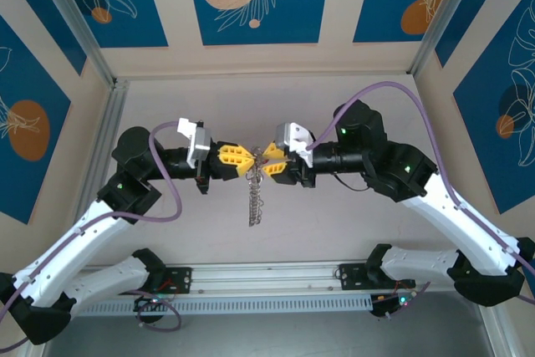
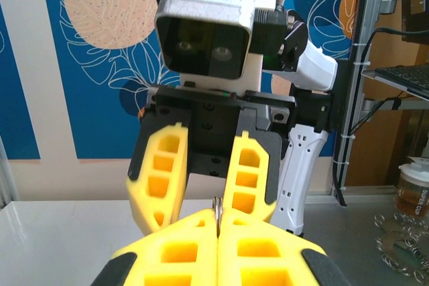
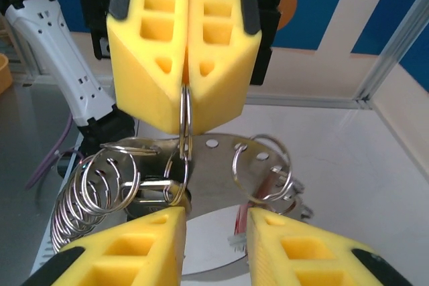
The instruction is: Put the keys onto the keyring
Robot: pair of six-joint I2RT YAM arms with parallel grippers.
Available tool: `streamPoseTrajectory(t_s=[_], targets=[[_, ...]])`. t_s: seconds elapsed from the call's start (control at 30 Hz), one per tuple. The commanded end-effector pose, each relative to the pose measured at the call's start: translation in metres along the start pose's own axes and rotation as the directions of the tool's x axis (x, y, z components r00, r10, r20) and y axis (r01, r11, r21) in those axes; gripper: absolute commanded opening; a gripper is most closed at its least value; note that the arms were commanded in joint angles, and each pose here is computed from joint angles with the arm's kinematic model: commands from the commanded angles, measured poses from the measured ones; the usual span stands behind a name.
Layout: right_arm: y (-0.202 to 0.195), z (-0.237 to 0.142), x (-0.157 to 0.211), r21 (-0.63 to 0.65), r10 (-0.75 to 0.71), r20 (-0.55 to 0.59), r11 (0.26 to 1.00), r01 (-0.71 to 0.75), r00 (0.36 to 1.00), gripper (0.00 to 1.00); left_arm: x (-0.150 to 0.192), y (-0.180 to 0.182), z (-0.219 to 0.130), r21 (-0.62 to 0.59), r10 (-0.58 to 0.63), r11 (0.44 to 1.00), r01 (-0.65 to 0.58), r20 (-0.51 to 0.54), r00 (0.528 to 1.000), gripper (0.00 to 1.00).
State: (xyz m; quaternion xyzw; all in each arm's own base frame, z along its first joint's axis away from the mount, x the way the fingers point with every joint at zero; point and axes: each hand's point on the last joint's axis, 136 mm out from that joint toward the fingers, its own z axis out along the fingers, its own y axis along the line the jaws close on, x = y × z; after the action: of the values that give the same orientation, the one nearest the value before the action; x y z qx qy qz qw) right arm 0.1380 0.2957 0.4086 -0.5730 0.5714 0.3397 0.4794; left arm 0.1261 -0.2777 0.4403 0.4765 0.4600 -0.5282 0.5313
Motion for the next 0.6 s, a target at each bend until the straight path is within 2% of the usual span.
streamPoseTrajectory(t_s=[0.0, 0.1, 0.57], targets=[[-0.006, -0.016, -0.02, 0.068, -0.016, 0.074, 0.998, 0.011, 0.997, 0.3, -0.013, -0.004, -0.001, 0.024, 0.039, 0.999, -0.04, 0.045, 0.998, 0.0], [0.0, -0.019, -0.026, 0.047, -0.029, 0.117, 0.999, 0.024, 0.993, 0.31, -0.011, -0.002, 0.0, 0.026, 0.033, 0.999, -0.034, 0.04, 0.999, 0.0], [0.003, 0.0, -0.026, -0.038, 0.012, 0.13, 0.999, -0.007, 0.991, 0.31, -0.01, -0.001, 0.001, 0.03, 0.027, 0.999, -0.028, 0.04, 0.999, 0.0]])
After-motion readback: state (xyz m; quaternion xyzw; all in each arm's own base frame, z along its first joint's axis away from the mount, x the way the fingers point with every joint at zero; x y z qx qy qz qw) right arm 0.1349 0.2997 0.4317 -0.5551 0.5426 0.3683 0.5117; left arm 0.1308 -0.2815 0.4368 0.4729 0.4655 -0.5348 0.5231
